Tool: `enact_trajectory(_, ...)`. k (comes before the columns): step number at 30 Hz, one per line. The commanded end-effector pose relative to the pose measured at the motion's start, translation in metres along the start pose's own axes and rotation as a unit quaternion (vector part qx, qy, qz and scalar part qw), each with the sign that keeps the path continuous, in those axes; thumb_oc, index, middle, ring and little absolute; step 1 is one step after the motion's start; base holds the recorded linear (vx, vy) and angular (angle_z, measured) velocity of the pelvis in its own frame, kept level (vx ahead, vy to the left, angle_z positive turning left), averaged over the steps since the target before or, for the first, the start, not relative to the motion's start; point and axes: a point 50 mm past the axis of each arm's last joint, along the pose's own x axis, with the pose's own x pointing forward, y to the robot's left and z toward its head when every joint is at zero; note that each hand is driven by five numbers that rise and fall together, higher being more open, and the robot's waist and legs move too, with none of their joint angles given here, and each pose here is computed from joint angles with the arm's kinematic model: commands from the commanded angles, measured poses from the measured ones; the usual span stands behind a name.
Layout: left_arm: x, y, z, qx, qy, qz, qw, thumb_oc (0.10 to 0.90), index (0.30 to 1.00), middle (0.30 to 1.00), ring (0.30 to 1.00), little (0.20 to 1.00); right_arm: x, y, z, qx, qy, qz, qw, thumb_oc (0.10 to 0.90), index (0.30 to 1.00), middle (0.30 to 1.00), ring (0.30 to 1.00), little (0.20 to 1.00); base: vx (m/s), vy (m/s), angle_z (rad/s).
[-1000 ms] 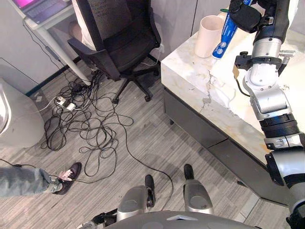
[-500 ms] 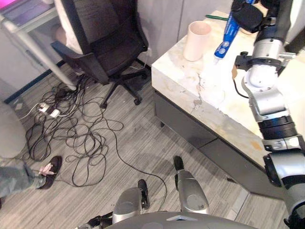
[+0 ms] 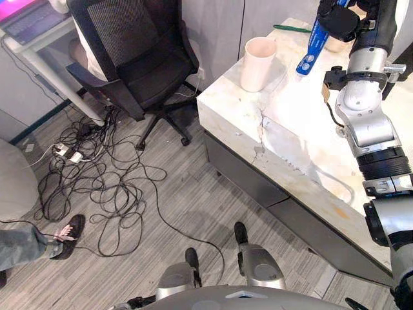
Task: Organize the bathroom.
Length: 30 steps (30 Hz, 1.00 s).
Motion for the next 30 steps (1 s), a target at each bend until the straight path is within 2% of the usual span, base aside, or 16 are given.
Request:
enact_trajectory(1,0.001,-0.002,0.0,-0.037,0.006,0.011,0.999,0.8,0.9,0.9,0.9,0.9,0.035,-0.023,0.085,0.064,-0.179,-0.058,0.98,0.4,0.3,0.3,0.3,0.3,0.09,-0.041,0.0)
enact_trajectory(8,0.005,-0.02,0.004,-0.084,0.007,0.017,0.996,0.8,0.9,0.9,0.9,0.9,0.022,-0.014,0.084,0.093,-0.18,-0.054,0.978,0.4,0.3,0.3,0.3,0.3,0.06,-0.024,-0.04)
enact_trajectory(17,0.007,-0.026,0.002,-0.113,0.011,0.03,0.993,0.8,0.9,0.9,0.9,0.9,0.013,0.0,0.075,0.089,-0.158,-0.063,0.981,0.4,0.3,0.3,0.3,0.3,0.04,-0.012,-0.01)
enact_trajectory(24,0.007,-0.025,0.0,-0.098,0.01,0.019,0.995,0.8,0.9,0.9,0.9,0.9,0.016,0.007,0.071,0.076,-0.151,-0.058,0.984,0.4,0.3,0.3,0.3,0.3,-0.01,0.014,0.1)
enact_trajectory(30,0.007,-0.024,0.001,-0.067,0.005,0.008,0.998,0.8,0.9,0.9,0.9,0.9,0.016,0.012,0.069,0.051,-0.15,-0.007,0.987,0.4,0.3,0.3,0.3,0.3,-0.05,0.044,0.06)
